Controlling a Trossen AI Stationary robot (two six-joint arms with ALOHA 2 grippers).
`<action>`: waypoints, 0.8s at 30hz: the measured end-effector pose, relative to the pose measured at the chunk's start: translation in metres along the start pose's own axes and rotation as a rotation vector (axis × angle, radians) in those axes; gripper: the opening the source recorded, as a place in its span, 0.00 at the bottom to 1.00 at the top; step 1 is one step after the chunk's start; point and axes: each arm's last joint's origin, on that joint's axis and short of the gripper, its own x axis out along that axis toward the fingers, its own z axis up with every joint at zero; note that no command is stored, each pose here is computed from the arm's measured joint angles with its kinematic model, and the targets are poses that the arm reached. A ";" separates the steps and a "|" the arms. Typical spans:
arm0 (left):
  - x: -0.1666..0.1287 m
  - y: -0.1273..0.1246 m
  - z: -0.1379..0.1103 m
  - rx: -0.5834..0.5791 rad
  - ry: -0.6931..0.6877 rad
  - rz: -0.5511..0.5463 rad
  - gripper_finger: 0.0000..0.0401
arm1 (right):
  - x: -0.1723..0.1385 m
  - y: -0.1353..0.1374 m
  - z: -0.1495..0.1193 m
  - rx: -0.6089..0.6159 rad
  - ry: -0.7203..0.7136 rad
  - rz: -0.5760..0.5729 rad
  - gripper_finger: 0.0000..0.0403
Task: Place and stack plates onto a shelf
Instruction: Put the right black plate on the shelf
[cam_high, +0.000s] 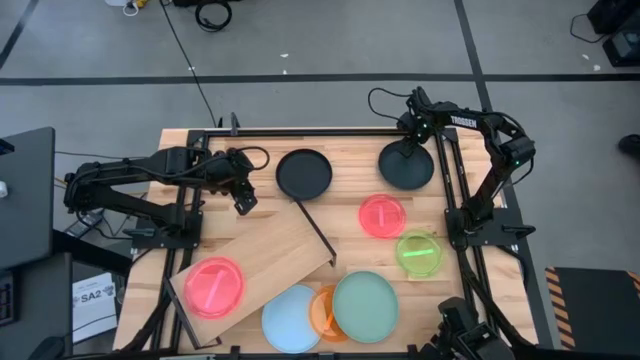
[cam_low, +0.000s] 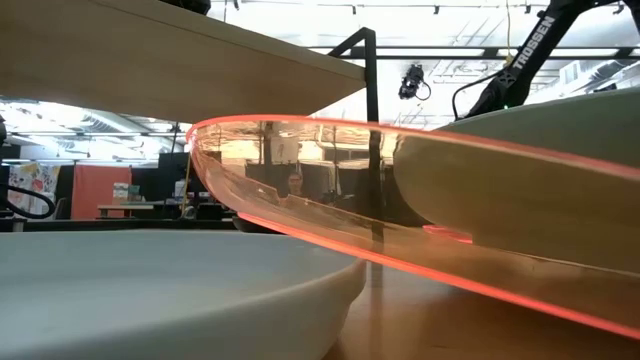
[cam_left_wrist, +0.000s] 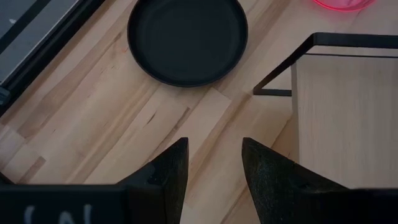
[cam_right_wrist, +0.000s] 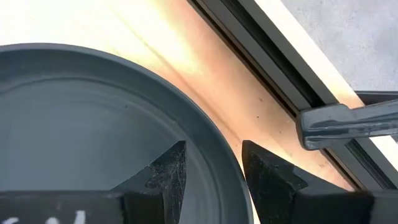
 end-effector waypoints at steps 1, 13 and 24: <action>0.000 0.000 0.000 0.000 0.000 0.000 0.39 | 0.000 0.000 0.000 -0.002 0.001 -0.003 0.40; 0.000 0.000 0.000 0.000 0.000 -0.001 0.39 | 0.000 -0.002 -0.001 -0.008 0.024 -0.063 0.30; 0.000 0.000 0.000 0.000 0.000 -0.001 0.39 | 0.000 -0.002 0.000 0.010 0.022 -0.066 0.14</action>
